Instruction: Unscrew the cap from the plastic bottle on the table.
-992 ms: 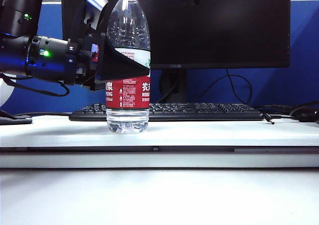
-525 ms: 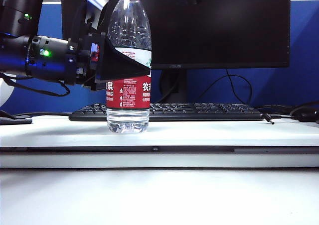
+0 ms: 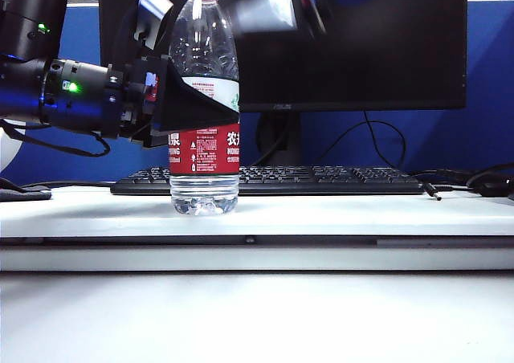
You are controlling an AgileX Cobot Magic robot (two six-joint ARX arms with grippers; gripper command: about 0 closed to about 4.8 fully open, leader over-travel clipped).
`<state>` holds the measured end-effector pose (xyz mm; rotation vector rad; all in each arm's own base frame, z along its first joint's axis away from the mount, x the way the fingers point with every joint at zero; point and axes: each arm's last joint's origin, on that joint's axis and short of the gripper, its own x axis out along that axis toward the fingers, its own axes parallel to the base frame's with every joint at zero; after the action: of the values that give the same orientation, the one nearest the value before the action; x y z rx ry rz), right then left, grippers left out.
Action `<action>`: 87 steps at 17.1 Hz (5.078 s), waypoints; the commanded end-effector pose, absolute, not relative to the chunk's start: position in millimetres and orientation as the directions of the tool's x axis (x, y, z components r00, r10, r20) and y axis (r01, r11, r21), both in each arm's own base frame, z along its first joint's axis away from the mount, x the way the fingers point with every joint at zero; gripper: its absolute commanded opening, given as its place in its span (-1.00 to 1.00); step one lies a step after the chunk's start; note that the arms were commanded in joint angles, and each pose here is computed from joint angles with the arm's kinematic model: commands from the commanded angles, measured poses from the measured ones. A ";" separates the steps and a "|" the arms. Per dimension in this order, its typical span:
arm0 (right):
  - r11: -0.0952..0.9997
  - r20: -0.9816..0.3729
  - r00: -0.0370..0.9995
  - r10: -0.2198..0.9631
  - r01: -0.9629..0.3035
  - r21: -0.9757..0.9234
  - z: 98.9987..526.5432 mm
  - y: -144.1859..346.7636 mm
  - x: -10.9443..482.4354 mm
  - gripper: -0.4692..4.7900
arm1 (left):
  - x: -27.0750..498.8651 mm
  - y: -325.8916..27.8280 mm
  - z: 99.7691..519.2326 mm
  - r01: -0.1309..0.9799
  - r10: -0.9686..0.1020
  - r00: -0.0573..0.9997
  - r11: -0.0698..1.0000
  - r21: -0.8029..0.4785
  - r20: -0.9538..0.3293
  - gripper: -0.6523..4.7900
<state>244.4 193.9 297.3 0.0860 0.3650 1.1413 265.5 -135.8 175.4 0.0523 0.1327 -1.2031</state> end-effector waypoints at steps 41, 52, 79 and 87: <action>0.914 0.043 0.941 0.335 -0.336 0.227 309.3 288.4 166.3 0.12 | 263.4 -134.9 165.4 0.925 -0.920 0.345 0.367 -0.098 -0.188 0.40; 0.915 0.026 0.939 0.342 -0.340 0.217 303.8 291.1 168.0 -0.19 | 263.3 -134.9 165.3 0.925 -0.920 0.345 0.367 -0.099 -0.188 0.40; 0.508 -0.291 0.464 0.837 -0.856 0.094 303.9 205.6 224.1 -0.23 | 263.3 -134.8 165.0 0.925 -0.919 0.344 0.367 -0.099 -0.190 0.40; 0.510 -0.221 0.485 0.846 -0.857 0.075 314.9 202.8 223.2 -0.24 | 262.6 -134.5 162.4 0.922 -0.917 0.340 0.369 -0.118 -0.211 0.40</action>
<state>223.7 204.8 321.5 -0.0363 0.1881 1.0480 264.5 -136.8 172.9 0.0547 0.1539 -1.2117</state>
